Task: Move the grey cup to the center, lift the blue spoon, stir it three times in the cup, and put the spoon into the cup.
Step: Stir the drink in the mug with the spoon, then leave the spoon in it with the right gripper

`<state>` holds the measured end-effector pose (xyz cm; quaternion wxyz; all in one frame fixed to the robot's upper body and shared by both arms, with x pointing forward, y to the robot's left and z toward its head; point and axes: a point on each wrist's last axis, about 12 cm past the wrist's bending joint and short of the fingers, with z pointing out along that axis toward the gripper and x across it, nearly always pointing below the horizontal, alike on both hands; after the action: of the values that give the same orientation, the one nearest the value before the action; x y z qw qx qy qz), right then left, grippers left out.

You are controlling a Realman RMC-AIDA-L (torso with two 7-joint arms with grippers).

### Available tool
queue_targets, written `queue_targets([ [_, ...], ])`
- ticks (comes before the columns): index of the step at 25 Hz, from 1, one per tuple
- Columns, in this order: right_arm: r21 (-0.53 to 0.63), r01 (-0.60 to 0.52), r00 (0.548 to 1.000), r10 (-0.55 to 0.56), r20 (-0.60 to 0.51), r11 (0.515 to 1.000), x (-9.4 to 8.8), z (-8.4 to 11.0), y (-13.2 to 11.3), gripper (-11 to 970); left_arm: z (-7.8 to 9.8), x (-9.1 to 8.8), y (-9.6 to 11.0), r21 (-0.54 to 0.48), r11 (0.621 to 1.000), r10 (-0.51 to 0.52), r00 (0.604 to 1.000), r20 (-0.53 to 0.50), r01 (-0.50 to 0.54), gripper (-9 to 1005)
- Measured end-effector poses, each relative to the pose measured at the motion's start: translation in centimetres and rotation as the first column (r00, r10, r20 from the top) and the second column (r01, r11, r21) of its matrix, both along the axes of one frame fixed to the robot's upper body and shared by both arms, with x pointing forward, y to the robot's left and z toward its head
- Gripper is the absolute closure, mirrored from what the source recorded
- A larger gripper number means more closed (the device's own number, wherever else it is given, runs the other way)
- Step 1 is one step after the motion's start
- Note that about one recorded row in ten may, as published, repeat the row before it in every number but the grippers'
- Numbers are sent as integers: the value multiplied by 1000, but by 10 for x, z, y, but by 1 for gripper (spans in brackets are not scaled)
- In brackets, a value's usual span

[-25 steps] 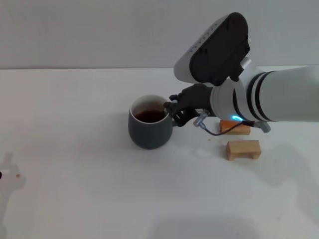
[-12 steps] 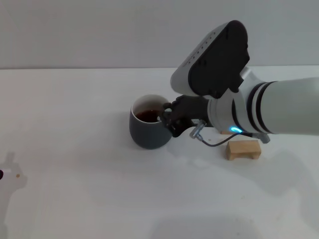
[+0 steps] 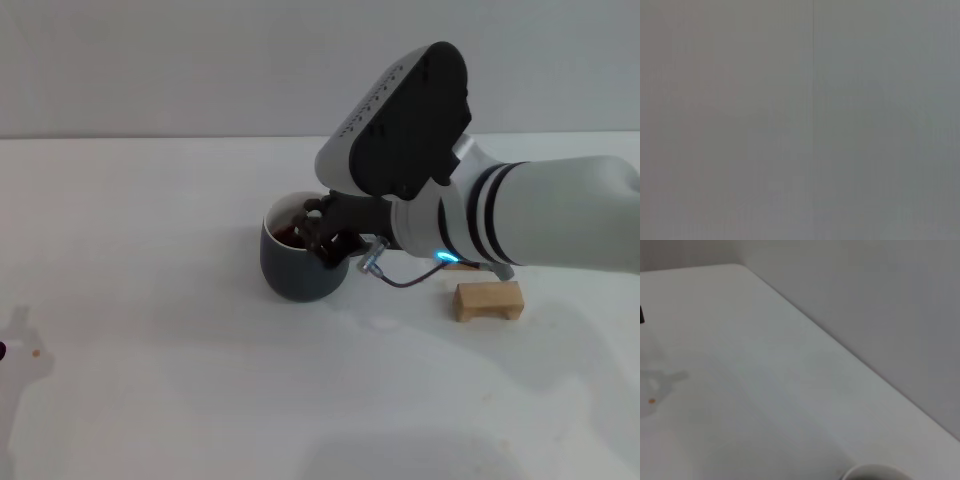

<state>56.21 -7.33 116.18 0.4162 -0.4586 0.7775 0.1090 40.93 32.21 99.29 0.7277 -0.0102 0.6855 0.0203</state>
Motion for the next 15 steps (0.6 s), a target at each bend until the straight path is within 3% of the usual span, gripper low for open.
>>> queue_targets([
  [12, 18, 9, 999, -10, 37, 1000, 5, -8, 1, 835, 0, -2, 2, 5, 1000, 3, 1000, 4, -3, 998],
  [15, 28, 24, 999, -26, 45, 999, 7, -9, -4, 738, 1, -1, 2, 5, 1000, 2, 1000, 5, -2, 998],
])
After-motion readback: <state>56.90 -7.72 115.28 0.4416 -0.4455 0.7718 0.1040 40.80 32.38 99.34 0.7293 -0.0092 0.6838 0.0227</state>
